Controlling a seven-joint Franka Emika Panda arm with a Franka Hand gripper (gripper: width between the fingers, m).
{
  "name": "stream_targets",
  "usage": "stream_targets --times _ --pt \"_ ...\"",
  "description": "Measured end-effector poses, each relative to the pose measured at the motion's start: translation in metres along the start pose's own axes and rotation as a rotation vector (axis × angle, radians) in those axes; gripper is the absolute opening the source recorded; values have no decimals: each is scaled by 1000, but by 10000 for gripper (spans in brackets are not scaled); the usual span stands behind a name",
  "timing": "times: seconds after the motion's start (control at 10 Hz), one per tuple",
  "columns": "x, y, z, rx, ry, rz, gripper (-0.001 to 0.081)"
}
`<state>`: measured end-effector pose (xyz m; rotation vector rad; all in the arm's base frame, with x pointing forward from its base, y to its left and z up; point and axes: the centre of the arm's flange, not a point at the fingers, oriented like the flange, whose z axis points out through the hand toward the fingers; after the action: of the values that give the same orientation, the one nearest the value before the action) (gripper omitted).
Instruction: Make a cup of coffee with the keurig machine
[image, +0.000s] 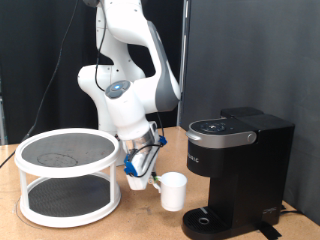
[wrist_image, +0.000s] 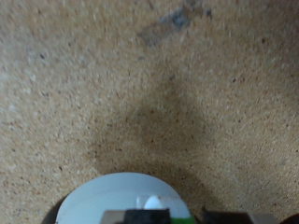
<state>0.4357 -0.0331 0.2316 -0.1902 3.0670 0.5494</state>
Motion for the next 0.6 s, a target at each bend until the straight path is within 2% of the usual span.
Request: stream_targets --times 0.3,0.6 --pt "-12 13 13 -6 -38 -7 0" --pt "-23 18 19 -9 -59 -12 0"
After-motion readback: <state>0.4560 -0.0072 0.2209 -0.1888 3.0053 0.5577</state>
